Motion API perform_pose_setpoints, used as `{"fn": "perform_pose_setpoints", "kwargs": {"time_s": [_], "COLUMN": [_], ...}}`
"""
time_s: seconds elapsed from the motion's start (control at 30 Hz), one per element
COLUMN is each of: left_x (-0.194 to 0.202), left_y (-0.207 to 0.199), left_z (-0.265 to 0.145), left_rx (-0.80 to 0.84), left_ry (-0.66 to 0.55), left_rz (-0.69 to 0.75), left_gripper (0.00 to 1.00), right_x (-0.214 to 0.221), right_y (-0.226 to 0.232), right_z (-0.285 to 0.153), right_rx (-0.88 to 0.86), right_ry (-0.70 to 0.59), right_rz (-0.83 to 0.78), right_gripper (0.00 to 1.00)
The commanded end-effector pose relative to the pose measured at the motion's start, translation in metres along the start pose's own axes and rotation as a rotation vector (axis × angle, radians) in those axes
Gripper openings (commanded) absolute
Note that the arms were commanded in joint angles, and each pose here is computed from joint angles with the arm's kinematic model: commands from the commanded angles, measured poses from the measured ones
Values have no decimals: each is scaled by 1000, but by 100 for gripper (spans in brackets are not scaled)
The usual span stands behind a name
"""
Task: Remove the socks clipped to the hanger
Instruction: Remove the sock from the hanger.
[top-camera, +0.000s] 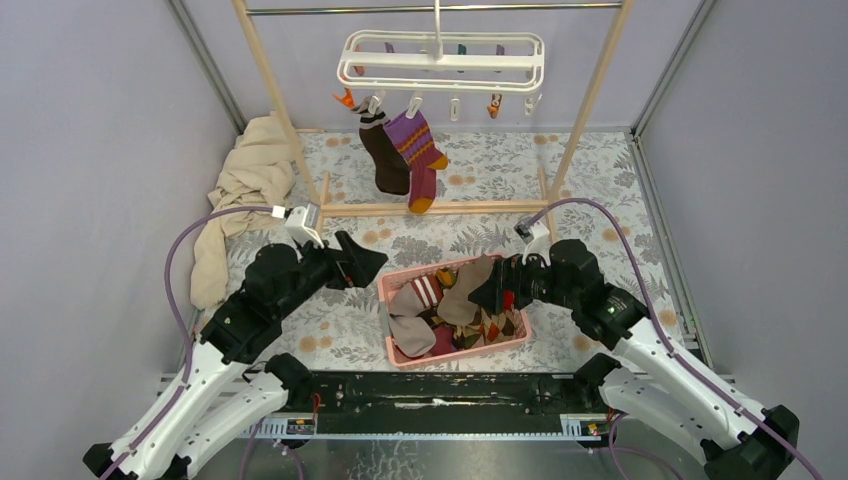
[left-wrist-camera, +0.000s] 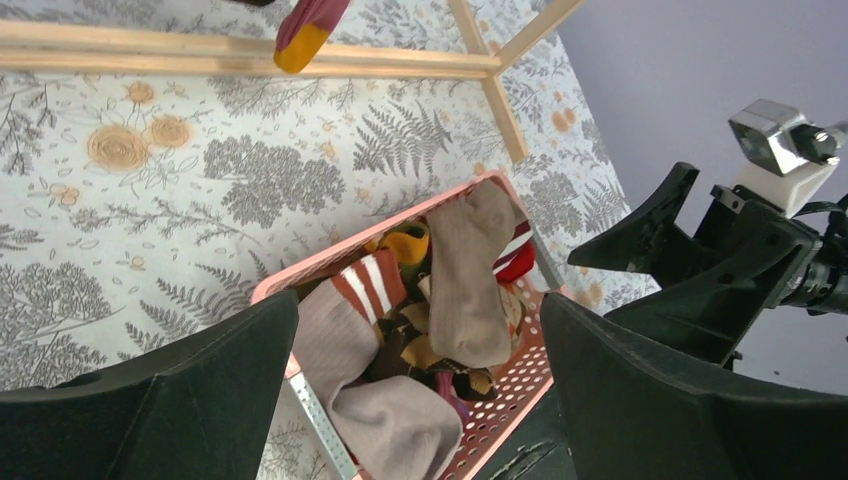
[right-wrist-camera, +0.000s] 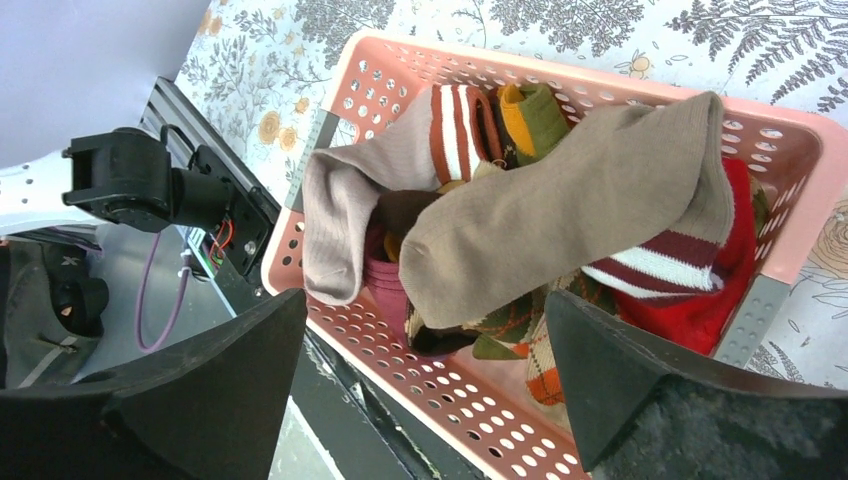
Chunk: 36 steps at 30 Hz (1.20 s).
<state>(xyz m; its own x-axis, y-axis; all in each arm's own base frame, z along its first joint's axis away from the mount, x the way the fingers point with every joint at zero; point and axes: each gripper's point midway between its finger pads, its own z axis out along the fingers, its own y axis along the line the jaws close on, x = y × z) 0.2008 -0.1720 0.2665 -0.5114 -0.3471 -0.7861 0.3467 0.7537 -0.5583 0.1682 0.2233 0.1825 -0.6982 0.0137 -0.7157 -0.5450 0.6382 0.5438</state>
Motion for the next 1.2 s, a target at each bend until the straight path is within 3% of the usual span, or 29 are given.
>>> {"fn": "perform_pose_setpoints", "kwargs": {"time_s": [0.0, 0.53, 0.7, 0.9, 1.17], "left_x": [12, 13, 20, 21, 16], "left_y": [7, 9, 14, 15, 8], "left_z": [-4, -22, -22, -24, -17], "left_rx": [-11, -1, -14, -8, 16], "left_ry": [15, -14, 7, -10, -20], "left_rz": [-14, -42, -35, -53, -61], "left_gripper": [99, 99, 99, 99, 99], "right_x": [-13, -67, -93, -118, -150], "right_y": [4, 0, 0, -16, -39], "right_z": [-2, 35, 52, 83, 110], "right_rx": [-16, 44, 39, 74, 142], "right_ry": [-77, -168, -252, -357, -535], "right_rz": [-41, -27, -48, -47, -72], "right_gripper": [99, 100, 98, 86, 88]}}
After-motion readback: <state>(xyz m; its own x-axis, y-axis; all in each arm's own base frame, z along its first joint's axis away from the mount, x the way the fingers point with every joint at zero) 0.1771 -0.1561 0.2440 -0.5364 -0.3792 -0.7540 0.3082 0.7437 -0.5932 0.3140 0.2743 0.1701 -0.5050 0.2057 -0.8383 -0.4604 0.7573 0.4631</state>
